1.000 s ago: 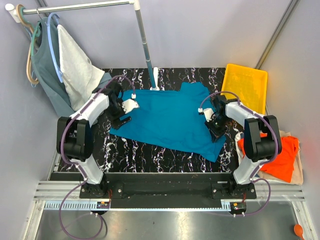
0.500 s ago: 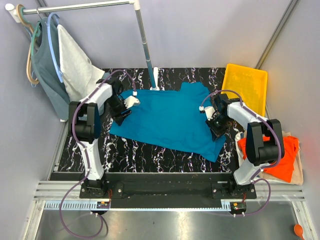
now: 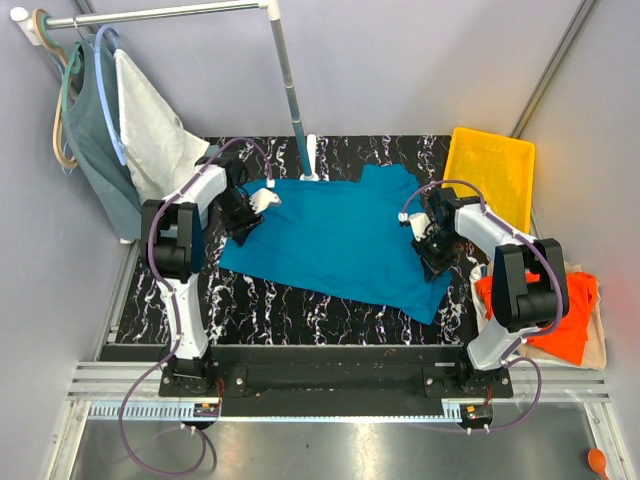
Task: Fold and stack the t-shirts
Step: Fold the tshirt
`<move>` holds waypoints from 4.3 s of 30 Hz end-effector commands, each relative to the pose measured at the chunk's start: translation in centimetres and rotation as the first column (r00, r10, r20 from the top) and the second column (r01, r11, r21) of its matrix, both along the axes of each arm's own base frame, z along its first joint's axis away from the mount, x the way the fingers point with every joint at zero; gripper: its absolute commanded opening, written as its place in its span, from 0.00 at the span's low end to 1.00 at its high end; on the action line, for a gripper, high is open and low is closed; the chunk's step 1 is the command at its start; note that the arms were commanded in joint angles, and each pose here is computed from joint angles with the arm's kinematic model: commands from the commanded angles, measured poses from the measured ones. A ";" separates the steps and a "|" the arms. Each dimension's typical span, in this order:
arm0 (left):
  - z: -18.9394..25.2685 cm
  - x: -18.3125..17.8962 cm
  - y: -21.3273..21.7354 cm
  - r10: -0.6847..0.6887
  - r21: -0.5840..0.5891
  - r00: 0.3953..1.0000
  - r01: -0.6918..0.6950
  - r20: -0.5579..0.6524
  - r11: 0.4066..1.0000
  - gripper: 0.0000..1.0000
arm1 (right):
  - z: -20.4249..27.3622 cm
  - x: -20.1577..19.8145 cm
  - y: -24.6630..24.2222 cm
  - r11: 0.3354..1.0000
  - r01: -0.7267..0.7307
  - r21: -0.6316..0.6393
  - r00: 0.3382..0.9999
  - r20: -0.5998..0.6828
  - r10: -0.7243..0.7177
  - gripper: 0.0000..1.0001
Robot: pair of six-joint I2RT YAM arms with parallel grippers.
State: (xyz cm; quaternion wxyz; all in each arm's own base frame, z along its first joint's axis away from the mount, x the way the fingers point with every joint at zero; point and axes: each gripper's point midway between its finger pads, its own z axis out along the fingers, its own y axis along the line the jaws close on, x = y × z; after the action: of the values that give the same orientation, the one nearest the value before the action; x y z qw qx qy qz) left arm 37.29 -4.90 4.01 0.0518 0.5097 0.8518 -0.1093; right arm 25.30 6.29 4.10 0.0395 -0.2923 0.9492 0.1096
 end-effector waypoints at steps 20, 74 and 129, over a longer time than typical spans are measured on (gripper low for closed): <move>-1.3 0.9 0.7 0.028 0.031 1.000 -0.028 0.002 0.999 0.21 | 1.1 -0.1 0.3 0.999 0.013 0.030 1.000 0.026 -0.014 0.00; -1.7 1.0 1.0 0.056 0.056 0.998 -0.057 0.023 0.997 0.27 | 0.3 -1.2 0.5 0.999 0.017 0.043 1.000 -0.008 -0.017 0.00; 3.7 0.5 0.5 0.064 0.059 0.986 -0.074 0.153 0.996 0.00 | -0.1 -1.7 0.8 0.998 0.026 0.060 0.999 -0.026 -0.025 0.00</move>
State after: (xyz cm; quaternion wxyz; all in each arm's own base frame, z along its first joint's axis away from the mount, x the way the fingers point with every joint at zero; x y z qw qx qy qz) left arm 37.17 -4.29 3.99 0.0569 0.4871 0.8691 -0.0650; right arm 23.28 6.92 3.31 0.0210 -0.2819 0.9492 0.1379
